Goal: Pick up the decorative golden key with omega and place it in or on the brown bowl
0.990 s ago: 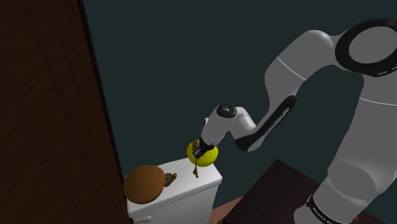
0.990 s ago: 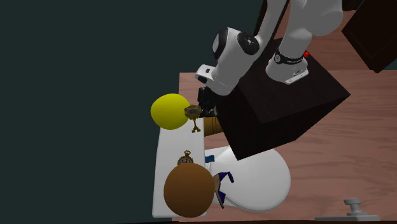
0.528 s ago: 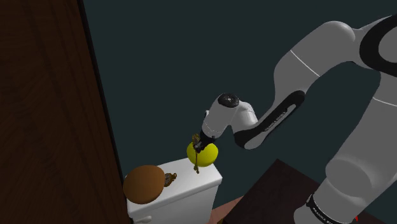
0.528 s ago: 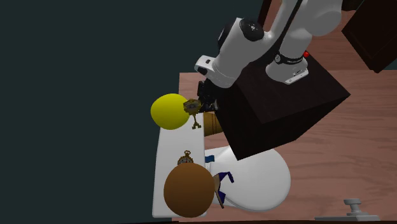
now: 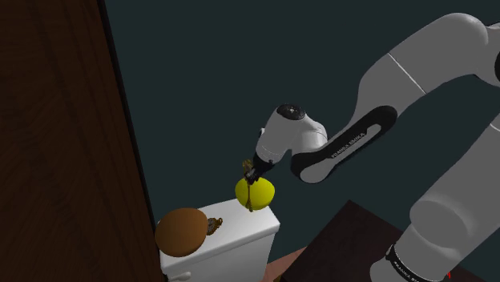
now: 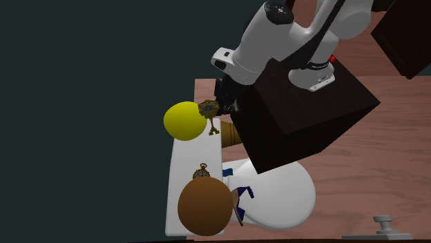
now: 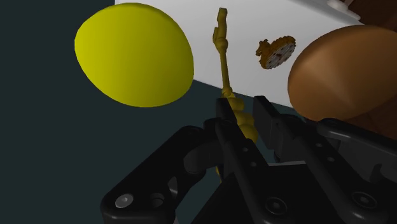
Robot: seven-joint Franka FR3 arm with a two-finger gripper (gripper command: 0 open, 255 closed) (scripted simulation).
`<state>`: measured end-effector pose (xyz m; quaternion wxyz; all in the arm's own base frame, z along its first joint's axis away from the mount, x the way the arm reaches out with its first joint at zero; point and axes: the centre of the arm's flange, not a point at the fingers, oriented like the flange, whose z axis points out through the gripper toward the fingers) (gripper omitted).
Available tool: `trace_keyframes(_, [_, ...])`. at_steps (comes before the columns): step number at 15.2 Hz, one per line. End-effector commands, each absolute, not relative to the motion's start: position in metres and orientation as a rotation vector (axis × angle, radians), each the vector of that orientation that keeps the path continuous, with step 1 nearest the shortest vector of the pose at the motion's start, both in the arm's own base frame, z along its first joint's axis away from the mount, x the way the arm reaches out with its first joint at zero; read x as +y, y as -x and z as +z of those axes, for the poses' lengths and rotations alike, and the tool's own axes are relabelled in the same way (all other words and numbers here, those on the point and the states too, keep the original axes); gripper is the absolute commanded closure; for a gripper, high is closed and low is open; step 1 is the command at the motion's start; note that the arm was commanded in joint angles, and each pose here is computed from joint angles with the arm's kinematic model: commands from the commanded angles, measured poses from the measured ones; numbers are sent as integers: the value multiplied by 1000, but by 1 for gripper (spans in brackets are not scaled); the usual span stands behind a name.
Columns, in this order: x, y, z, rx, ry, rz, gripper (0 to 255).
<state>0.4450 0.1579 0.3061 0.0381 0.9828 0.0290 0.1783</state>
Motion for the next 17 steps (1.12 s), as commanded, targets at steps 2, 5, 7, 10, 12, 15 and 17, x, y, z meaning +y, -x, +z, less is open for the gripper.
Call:
trace_keyframes(2, [158,-445,322,87,-3017,546,255])
trace_keyframes(5, [158,-445,338,87,-3017,546,255])
trace_keyframes(7, [158,-445,346,87,-3017,546,255])
trace_keyframes(10, [194,-460,355,87,-3017,546,255])
trace_keyframes(12, [218,-470,360,87,-3017,546,255])
trace_keyframes(15, [253,-485,369,87,-3017,546,255])
trace_keyframes(17, [277,-495,375,87,-3017,546,255])
